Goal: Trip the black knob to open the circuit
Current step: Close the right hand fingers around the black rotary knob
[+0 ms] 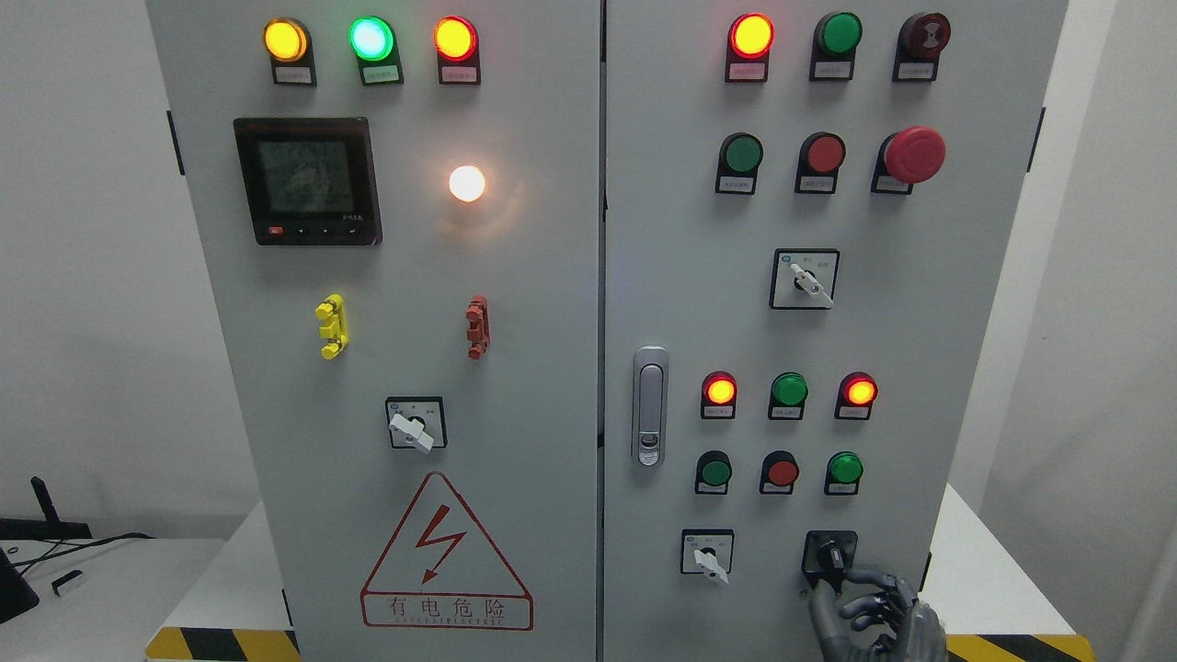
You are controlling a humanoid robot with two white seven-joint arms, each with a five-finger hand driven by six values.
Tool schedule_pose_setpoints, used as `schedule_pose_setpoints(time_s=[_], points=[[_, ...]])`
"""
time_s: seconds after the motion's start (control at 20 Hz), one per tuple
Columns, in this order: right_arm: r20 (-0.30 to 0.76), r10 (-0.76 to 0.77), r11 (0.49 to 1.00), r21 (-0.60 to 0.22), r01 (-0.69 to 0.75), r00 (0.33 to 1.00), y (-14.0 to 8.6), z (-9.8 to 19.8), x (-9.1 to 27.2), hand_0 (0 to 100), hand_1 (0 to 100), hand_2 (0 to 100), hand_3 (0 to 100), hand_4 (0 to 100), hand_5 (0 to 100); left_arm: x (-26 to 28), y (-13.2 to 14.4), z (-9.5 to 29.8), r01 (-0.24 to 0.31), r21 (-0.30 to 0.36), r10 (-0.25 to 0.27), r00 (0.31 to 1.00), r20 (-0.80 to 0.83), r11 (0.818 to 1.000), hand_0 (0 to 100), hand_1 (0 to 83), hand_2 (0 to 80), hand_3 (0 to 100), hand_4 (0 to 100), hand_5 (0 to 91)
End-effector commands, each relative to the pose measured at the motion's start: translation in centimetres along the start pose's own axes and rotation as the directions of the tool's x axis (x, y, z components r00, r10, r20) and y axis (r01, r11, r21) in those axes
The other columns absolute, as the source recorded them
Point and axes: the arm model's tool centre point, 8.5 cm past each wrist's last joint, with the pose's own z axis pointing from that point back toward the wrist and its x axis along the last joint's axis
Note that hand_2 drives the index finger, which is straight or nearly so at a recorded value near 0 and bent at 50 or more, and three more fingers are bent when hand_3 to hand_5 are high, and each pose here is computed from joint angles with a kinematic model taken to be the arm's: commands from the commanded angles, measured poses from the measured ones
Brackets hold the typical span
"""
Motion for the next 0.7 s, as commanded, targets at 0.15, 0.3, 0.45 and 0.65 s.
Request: schedule_pose_setpoints(time_s=[0.15,0.3,0.45,0.65], points=[[0.007,0.004,1.000,0.014,-0.004,1.000,0.52,0.16,0.17,37,77,46,76,79,95,-0.02,-0.11,0.01,0.030,-0.007,-0.030,1.000,0.000,1.000,12,38.9,0.0,0,0,0.0],[0.011,0.003,1.000,0.013,-0.003,1.000,0.53,0.04,0.36,35,76,47,77,79,95,0.03,-0.12,0.00,0.030,-0.006,-0.030,1.000,0.002,1.000,12,38.9,0.0,0,0,0.0],[0.013,0.000,1.000,0.011,0.000,1.000,0.54,-0.07,0.53,35,76,48,77,80,95,0.04,-0.02,-0.01,0.030,-0.005,-0.030,1.000,0.002,1.000,12,38.9,0.0,0,0,0.0],[0.014,0.002,1.000,0.009,-0.002,1.000,0.49,-0.09,0.52,35,74,49,79,80,95,0.03,-0.12,0.00,0.030,-0.006,-0.030,1.000,0.002,1.000,12,38.9,0.0,0,0,0.0]])
